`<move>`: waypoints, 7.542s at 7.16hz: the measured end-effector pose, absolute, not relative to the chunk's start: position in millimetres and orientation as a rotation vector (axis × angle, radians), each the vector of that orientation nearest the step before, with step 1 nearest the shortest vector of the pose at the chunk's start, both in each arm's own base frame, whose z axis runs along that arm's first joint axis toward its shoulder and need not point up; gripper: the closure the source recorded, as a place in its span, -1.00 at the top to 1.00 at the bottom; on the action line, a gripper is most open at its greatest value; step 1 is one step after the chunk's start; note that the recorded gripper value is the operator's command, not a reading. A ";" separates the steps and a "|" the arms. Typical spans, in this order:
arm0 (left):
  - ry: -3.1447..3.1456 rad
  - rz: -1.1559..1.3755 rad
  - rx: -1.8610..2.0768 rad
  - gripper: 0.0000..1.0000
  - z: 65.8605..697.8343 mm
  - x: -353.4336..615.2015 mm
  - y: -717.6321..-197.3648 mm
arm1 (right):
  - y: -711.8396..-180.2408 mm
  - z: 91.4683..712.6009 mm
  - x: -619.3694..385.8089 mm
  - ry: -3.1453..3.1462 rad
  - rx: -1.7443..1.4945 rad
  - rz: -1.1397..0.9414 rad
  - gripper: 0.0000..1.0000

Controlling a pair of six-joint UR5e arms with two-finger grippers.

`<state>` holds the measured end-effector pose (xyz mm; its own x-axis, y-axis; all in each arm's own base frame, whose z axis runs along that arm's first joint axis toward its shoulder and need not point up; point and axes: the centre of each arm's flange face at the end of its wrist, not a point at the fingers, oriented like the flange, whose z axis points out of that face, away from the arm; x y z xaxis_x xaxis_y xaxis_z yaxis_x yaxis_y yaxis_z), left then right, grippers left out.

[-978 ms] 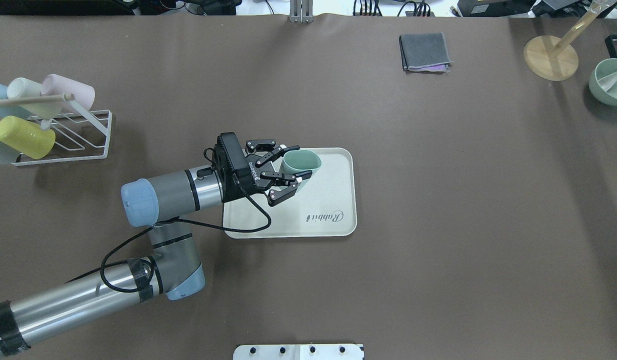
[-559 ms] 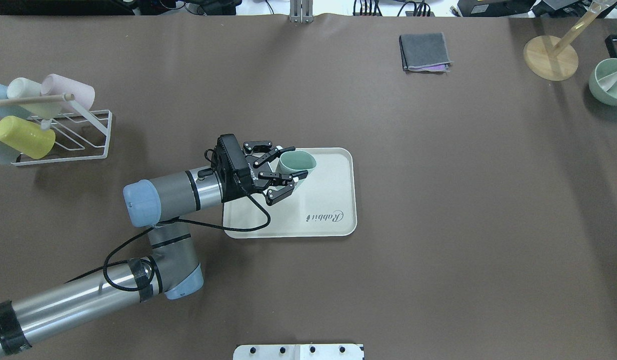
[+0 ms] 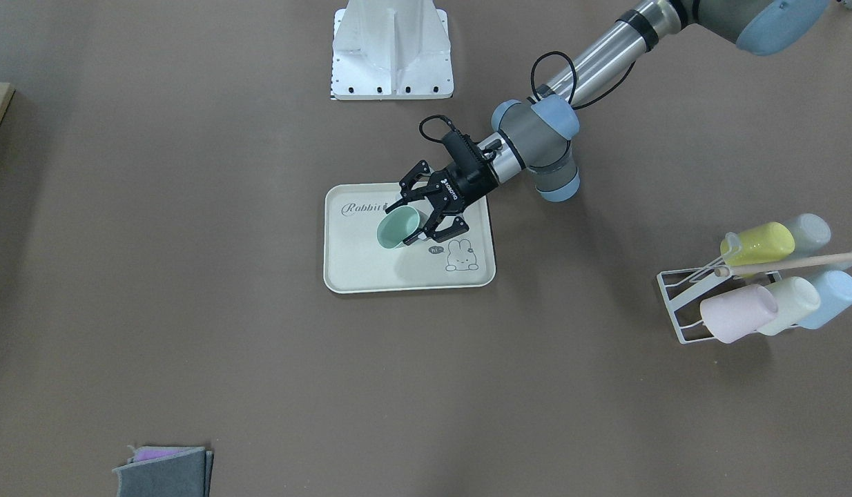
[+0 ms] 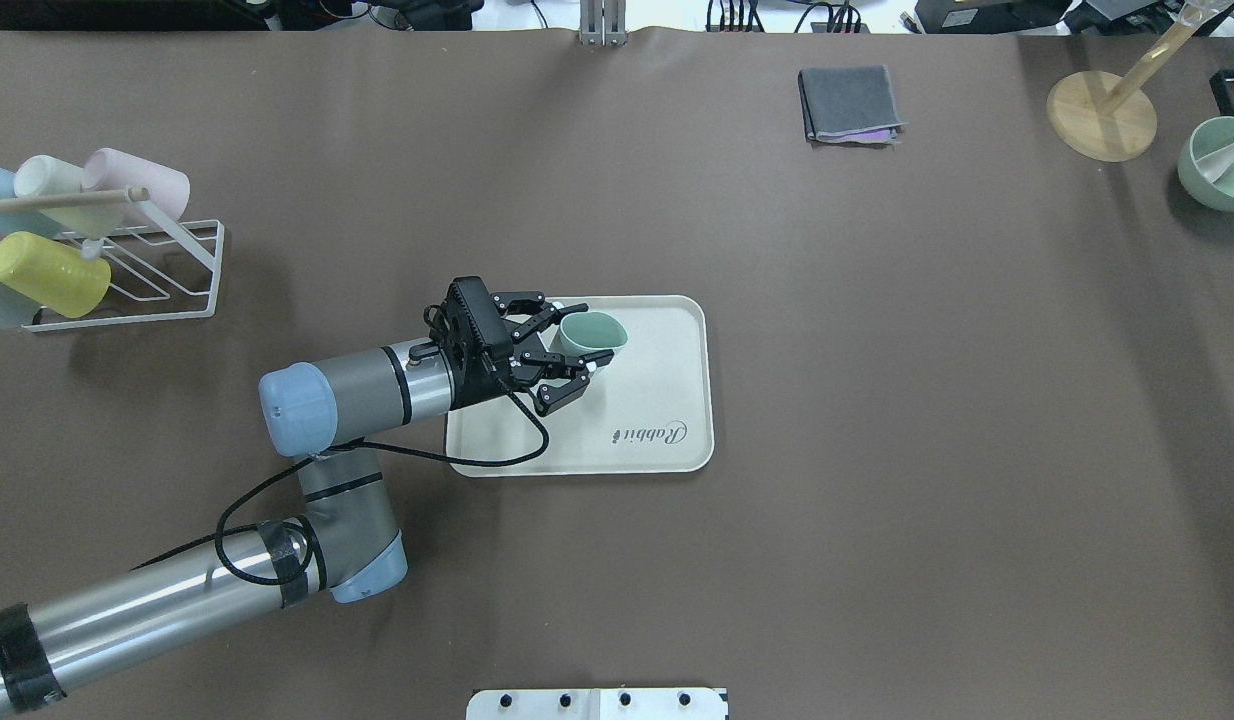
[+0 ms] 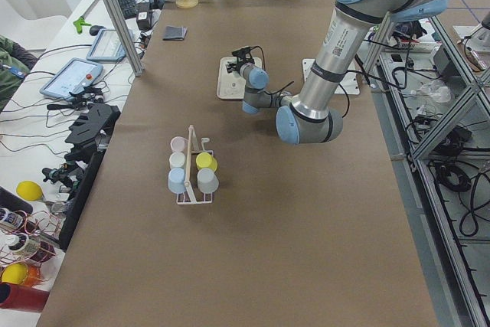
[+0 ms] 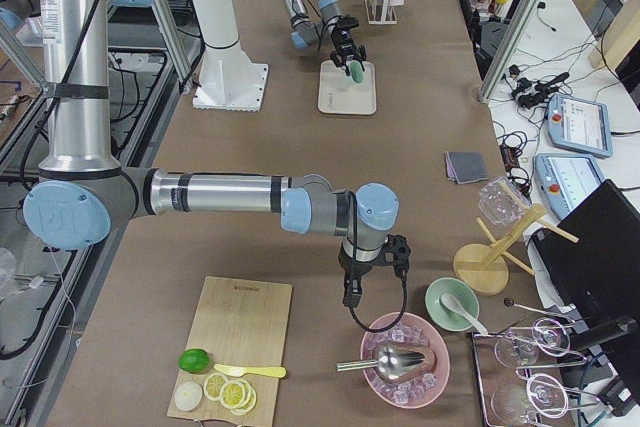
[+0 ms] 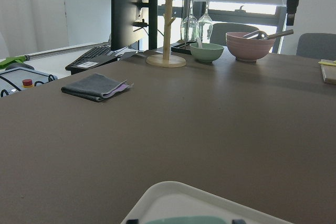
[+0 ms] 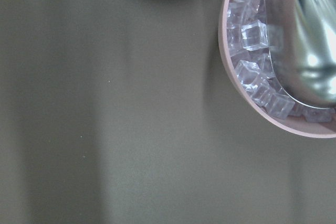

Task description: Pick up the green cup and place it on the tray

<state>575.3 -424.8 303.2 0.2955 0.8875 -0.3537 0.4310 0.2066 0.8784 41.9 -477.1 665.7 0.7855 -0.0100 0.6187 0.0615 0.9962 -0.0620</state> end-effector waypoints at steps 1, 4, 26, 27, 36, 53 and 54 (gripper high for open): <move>1.320 0.501 1.408 -0.01 301.8 577.6 -423.4 | -477.4 665.4 41.7 -0.666 -0.080 -0.039 1.00; 1.364 0.484 1.449 -0.01 297.3 575.8 -420.3 | -478.1 664.7 41.4 -0.667 -0.079 -0.040 1.00; 0.569 0.594 1.031 0.98 211.9 526.9 -524.9 | -504.5 631.8 36.3 -0.684 -0.024 -0.065 1.00; 0.471 0.591 0.962 0.97 213.7 515.6 -539.6 | -503.9 632.6 36.4 -0.683 -0.026 -0.065 1.00; 0.544 0.454 0.505 0.97 297.6 342.5 -625.9 | -501.0 628.6 32.3 -0.679 -0.103 -0.047 1.00; 0.787 0.046 0.094 0.97 640.6 -63.7 -449.3 | -500.0 613.7 25.2 -0.709 -0.137 -0.040 1.00; 0.787 0.046 0.092 0.97 641.0 -63.6 -449.5 | -500.6 613.1 25.2 -0.708 -0.134 -0.042 1.00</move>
